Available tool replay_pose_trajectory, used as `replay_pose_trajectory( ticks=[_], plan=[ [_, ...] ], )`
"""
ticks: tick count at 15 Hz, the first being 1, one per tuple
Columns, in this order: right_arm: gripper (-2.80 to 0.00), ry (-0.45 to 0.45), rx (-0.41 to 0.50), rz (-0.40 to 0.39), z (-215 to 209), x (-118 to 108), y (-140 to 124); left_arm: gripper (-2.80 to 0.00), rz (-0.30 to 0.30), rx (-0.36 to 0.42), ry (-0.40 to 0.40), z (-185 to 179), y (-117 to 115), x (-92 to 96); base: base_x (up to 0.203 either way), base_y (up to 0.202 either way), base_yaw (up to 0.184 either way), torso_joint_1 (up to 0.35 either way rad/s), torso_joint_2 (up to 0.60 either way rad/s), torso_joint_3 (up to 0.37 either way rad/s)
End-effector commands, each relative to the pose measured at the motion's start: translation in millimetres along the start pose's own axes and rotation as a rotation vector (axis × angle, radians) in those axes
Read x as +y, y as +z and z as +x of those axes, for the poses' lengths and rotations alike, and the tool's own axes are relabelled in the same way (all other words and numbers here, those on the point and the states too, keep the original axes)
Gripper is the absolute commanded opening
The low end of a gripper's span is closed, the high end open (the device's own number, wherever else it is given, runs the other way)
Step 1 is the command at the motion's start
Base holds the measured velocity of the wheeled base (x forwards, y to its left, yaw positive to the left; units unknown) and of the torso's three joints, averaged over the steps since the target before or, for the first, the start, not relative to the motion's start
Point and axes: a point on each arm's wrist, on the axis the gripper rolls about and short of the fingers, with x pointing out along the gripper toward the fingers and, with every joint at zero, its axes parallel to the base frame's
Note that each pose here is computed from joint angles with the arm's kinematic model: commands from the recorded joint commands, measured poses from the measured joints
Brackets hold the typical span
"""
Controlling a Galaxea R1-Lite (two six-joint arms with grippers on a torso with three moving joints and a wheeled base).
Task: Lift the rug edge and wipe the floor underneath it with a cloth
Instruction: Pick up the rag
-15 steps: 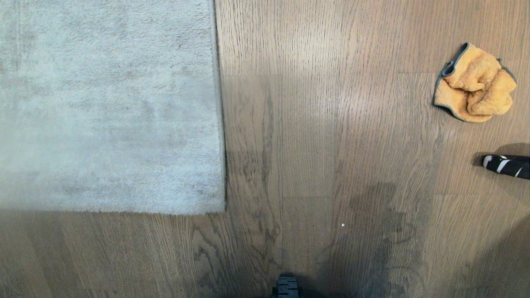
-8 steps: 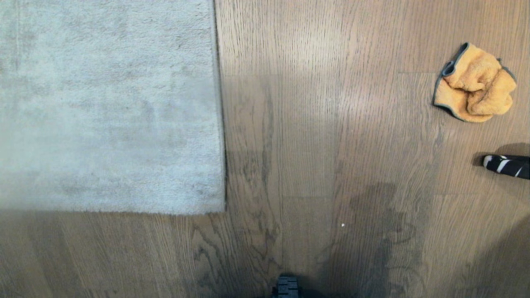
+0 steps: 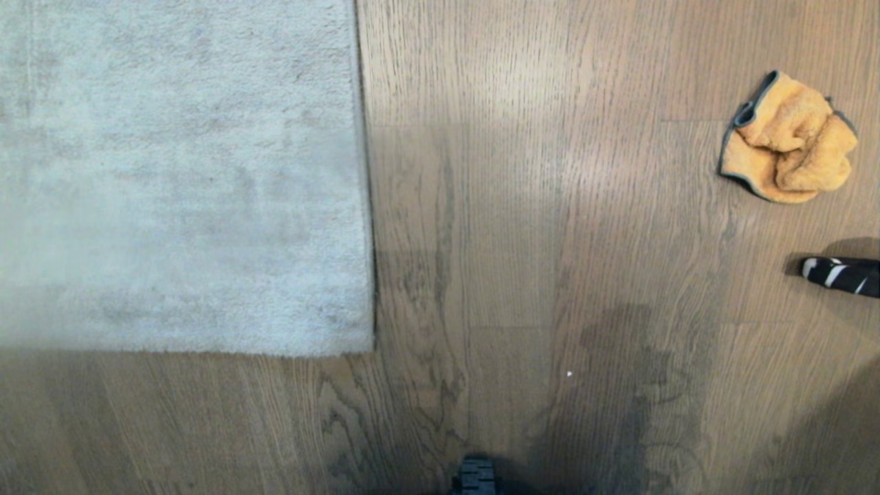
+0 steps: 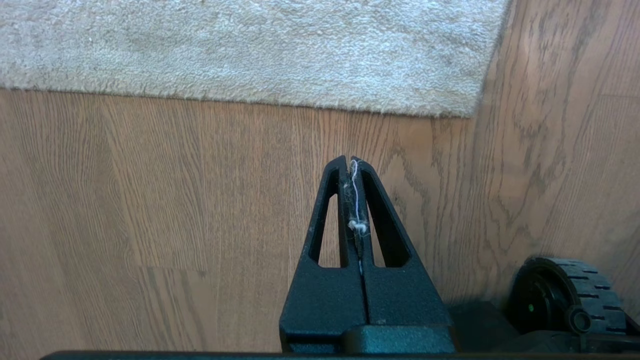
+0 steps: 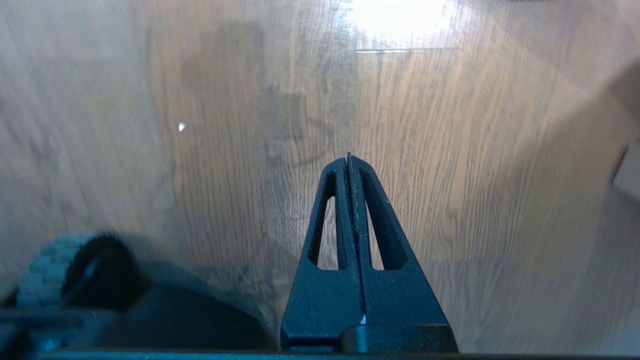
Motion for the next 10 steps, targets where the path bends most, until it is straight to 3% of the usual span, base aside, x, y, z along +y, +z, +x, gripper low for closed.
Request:
replay_pose_trajectory(
  ticks=[1, 6, 10],
  plan=[
    [-2.80, 0.028, 0.000, -0.044, 0, 1, 0, -2.80, -0.001, 0.000, 0.001, 0, 0, 0.0, 0.000, 0.000, 0.000, 0.000, 0.00, 0.000],
    [-2.80, 0.053, 0.060, -0.158, 2, 1, 1, -2.80, -0.001, 0.000, 0.001, 0, 0, 0.0, 0.000, 0.000, 0.000, 0.000, 0.00, 0.000],
    [-2.80, 0.080, 0.145, -0.166, 11, 1, 13, -2.80, -0.001, 0.000, 0.001, 0, 0, 0.0, 0.000, 0.000, 0.000, 0.000, 0.00, 0.000]
  ],
)
